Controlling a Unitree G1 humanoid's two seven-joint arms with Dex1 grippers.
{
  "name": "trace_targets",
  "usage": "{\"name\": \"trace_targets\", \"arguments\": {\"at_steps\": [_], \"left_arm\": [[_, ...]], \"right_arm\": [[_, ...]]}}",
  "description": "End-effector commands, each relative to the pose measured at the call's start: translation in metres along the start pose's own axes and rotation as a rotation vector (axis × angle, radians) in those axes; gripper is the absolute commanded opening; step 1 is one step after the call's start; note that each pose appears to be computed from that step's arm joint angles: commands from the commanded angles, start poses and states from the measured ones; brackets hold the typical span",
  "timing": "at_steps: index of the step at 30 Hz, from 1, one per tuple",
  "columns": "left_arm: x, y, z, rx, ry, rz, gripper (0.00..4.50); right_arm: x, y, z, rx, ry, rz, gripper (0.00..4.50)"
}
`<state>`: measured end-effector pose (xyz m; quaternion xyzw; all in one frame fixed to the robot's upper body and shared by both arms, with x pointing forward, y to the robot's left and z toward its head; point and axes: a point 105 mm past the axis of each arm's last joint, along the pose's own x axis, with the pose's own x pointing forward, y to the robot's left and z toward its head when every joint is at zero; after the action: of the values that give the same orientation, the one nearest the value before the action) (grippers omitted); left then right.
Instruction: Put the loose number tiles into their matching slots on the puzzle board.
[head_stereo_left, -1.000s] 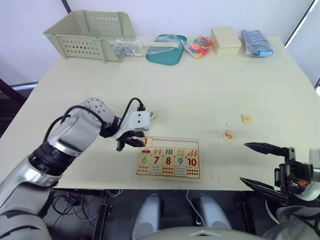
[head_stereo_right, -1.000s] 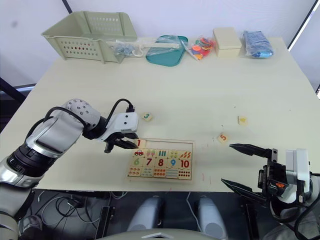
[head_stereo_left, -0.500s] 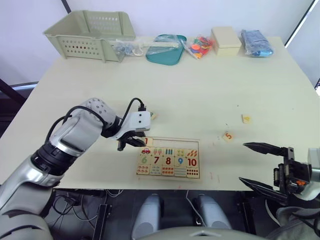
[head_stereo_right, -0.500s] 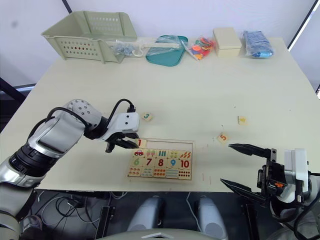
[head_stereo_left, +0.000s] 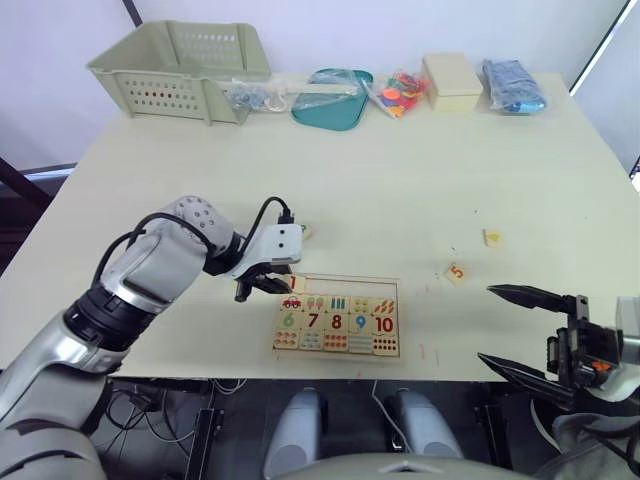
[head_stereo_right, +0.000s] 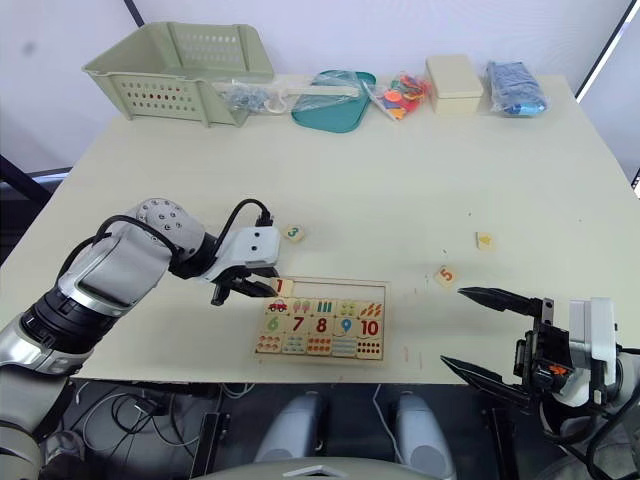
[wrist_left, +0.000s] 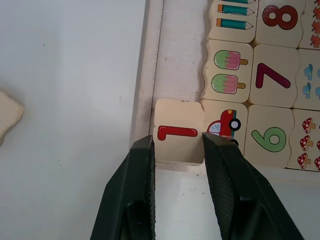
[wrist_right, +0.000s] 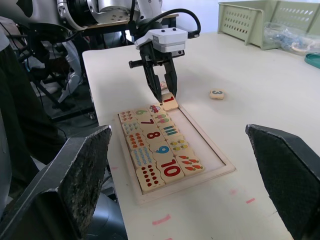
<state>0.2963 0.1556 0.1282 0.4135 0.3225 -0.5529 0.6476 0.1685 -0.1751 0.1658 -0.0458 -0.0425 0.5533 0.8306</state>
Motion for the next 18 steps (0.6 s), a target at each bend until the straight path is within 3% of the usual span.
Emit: {"name": "trace_targets", "arguments": {"at_steps": [1,18], "left_arm": [[-0.0003,-0.0003,0.0009,0.029,0.01,-0.005,0.93],[0.001,-0.0007,-0.0005,0.031,0.011,-0.008,0.93]], "right_arm": [[0.0013,0.0039,0.0083,-0.044,-0.014,0.012,4.5],[0.0016,0.0054,0.0076,-0.039,-0.014,0.008,4.5]]}}
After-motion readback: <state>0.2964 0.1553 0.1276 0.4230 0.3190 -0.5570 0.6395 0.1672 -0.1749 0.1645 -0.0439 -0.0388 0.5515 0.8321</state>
